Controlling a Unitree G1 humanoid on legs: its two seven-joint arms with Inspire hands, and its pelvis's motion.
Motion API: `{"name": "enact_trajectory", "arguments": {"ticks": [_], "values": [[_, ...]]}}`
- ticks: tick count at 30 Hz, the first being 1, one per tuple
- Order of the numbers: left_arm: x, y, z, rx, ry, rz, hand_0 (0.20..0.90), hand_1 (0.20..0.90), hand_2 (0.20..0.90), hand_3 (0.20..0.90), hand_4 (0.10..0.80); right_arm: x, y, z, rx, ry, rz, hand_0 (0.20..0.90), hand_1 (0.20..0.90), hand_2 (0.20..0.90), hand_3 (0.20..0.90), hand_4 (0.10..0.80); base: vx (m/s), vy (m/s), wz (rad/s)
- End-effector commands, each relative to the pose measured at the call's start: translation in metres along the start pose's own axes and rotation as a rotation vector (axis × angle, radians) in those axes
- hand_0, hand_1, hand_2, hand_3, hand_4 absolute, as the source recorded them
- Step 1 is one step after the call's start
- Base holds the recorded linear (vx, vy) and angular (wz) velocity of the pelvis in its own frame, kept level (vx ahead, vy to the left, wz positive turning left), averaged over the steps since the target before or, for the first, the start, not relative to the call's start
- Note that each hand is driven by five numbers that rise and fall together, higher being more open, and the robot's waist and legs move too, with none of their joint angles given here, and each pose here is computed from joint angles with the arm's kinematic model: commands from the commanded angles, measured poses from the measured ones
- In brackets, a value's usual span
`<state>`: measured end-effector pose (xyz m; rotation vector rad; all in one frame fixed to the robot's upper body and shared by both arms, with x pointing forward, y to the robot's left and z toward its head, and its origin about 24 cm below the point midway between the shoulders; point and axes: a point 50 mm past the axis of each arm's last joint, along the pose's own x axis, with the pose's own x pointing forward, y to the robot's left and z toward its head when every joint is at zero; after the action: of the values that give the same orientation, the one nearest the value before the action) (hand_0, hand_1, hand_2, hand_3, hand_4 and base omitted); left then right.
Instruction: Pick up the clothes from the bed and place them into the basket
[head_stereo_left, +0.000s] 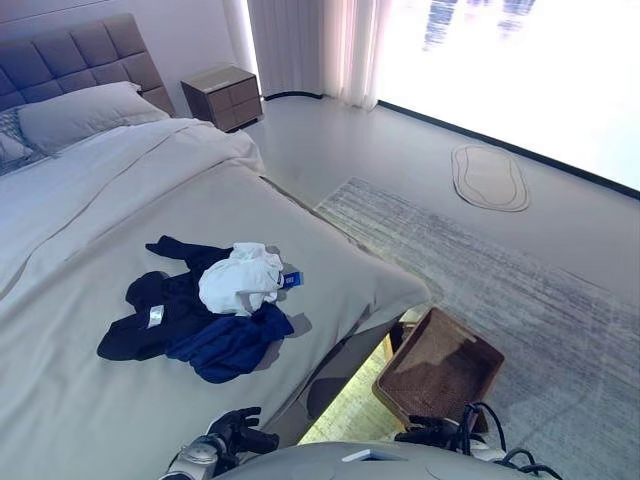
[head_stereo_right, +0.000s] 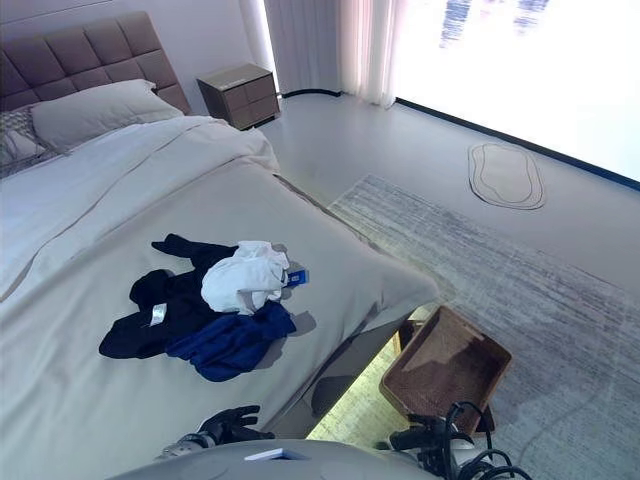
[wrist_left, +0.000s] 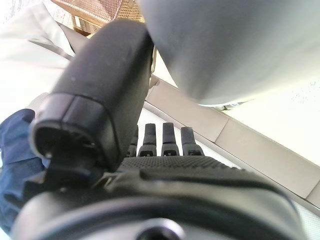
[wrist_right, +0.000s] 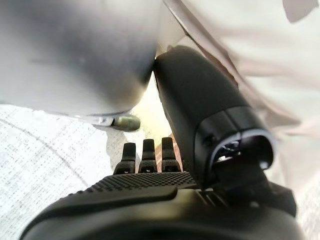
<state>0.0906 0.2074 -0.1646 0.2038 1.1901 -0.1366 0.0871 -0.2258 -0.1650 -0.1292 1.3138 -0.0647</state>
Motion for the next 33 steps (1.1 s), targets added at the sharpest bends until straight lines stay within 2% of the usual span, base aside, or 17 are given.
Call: {"name": "enact_trajectory", "arguments": {"ticks": [1,5,8,9,12,16,19,23,25,29,33], "values": [[0.002,0.002,0.003,0.047,0.020,0.000,0.900,0.900,0.900,0.900,0.800,0.000,0.004,-0.013,0.023,0.066,-0.031,0.900,0.900,0.900,0.900,0.800,0.039,0.010,0.00],[0.002,0.003,0.003,0.052,0.020,-0.006,0.900,0.900,0.900,0.900,0.800,-0.002,-0.013,-0.019,0.006,0.142,-0.195,0.900,0.900,0.900,0.900,0.800,0.063,0.005,0.03],[0.002,0.007,0.007,0.083,0.008,0.000,0.900,0.900,0.900,0.900,0.800,-0.006,-0.046,0.004,-0.271,0.103,-0.398,0.900,0.900,0.900,0.900,0.800,0.068,-0.030,0.13],[0.002,0.008,0.008,0.106,0.005,-0.001,0.900,0.900,0.900,0.900,0.800,-0.008,-0.055,0.021,-0.354,0.054,-0.452,0.900,0.900,0.900,0.900,0.800,0.055,-0.040,0.14],[0.001,0.010,0.007,0.155,-0.001,0.003,0.900,0.900,0.900,0.900,0.800,-0.014,-0.068,0.073,-0.345,-0.113,-0.522,0.900,0.900,0.900,0.900,0.800,0.041,-0.030,0.21],[0.001,0.013,0.013,0.216,-0.025,0.005,0.900,0.900,0.900,0.900,0.800,-0.041,-0.077,0.161,-0.347,-0.488,-0.612,0.900,0.900,0.900,0.900,0.800,-0.022,-0.023,0.30],[0.001,0.016,0.019,0.230,-0.042,0.022,0.900,0.900,0.900,0.900,0.800,-0.065,-0.068,0.213,-0.315,-0.719,-0.637,0.900,0.900,0.900,0.900,0.800,-0.058,-0.023,0.44],[0.001,0.024,0.034,0.221,-0.087,0.060,0.900,0.900,0.900,0.900,0.800,-0.130,-0.035,0.295,-0.274,-1.120,-0.648,0.900,0.900,0.900,0.900,0.800,-0.110,0.001,0.44],[0.001,0.023,0.040,0.208,-0.106,0.065,0.900,0.900,0.900,0.900,0.800,-0.162,-0.019,0.321,-0.313,-1.276,-0.671,0.900,0.900,0.900,0.900,0.800,-0.110,0.080,0.35],[0.003,0.017,0.051,0.198,-0.141,0.060,0.900,0.900,0.900,0.900,0.800,-0.207,0.001,0.356,-0.453,-1.444,-0.734,0.900,0.900,0.900,0.900,0.800,-0.071,0.126,0.41],[0.002,0.018,0.060,0.197,-0.187,0.058,0.900,0.900,0.900,0.900,0.800,-0.236,0.009,0.383,-0.633,-1.468,-0.822,0.900,0.900,0.900,0.900,0.800,0.021,0.113,0.41]]}}
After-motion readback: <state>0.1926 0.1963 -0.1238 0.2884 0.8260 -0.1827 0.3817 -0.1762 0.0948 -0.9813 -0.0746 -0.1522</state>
